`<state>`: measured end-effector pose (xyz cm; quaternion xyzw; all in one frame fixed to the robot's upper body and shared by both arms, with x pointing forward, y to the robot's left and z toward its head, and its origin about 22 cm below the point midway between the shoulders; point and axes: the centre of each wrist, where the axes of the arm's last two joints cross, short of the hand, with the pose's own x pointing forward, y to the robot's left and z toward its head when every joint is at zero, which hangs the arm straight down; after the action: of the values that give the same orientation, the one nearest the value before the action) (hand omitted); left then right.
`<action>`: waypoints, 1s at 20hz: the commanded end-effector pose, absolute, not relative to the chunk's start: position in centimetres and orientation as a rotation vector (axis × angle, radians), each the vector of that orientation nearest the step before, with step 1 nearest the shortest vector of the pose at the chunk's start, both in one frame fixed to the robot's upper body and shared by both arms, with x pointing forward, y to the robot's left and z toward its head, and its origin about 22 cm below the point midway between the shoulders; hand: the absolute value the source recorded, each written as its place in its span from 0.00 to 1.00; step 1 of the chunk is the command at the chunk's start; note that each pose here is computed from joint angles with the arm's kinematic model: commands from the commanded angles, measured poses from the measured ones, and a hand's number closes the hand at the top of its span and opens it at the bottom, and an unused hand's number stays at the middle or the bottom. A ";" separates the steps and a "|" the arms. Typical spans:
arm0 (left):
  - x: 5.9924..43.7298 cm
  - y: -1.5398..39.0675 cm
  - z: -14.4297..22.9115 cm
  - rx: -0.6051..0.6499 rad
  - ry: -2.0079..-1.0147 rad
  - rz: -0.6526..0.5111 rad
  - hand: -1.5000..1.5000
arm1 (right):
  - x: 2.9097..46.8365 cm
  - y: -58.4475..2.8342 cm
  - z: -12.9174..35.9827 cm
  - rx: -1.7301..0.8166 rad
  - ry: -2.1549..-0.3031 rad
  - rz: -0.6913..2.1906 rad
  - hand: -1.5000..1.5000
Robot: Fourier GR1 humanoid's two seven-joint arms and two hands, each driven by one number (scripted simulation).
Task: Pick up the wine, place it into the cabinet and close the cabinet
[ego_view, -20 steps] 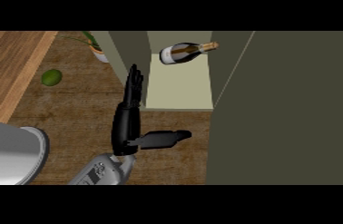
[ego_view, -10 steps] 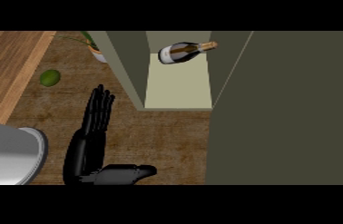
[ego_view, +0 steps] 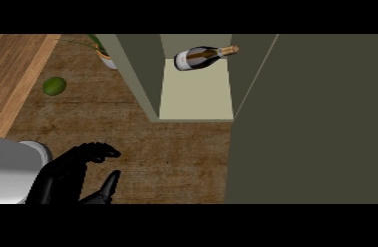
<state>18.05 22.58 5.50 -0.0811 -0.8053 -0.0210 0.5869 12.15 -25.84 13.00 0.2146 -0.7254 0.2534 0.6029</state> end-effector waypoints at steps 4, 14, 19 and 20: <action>16.1 26.9 4.7 -0.198 -1.873 -0.044 1.00 | 9.9 -26.2 16.1 0.517 -1.741 0.674 1.00; 15.7 30.1 5.5 -0.208 -1.898 -0.070 1.00 | 11.5 -22.1 15.9 0.776 -1.656 0.713 1.00; 16.8 30.9 5.6 -0.244 -1.887 -0.065 1.00 | 12.8 -19.7 17.4 0.860 -1.682 0.781 1.00; 16.7 31.4 6.5 -0.218 -1.901 -0.065 1.00 | 12.2 -18.5 17.3 0.864 -1.722 0.763 1.00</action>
<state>16.66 30.64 5.89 -0.0939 -0.8074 -0.0278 0.5819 13.82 -20.28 14.09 0.3247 -0.6935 0.3126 0.5621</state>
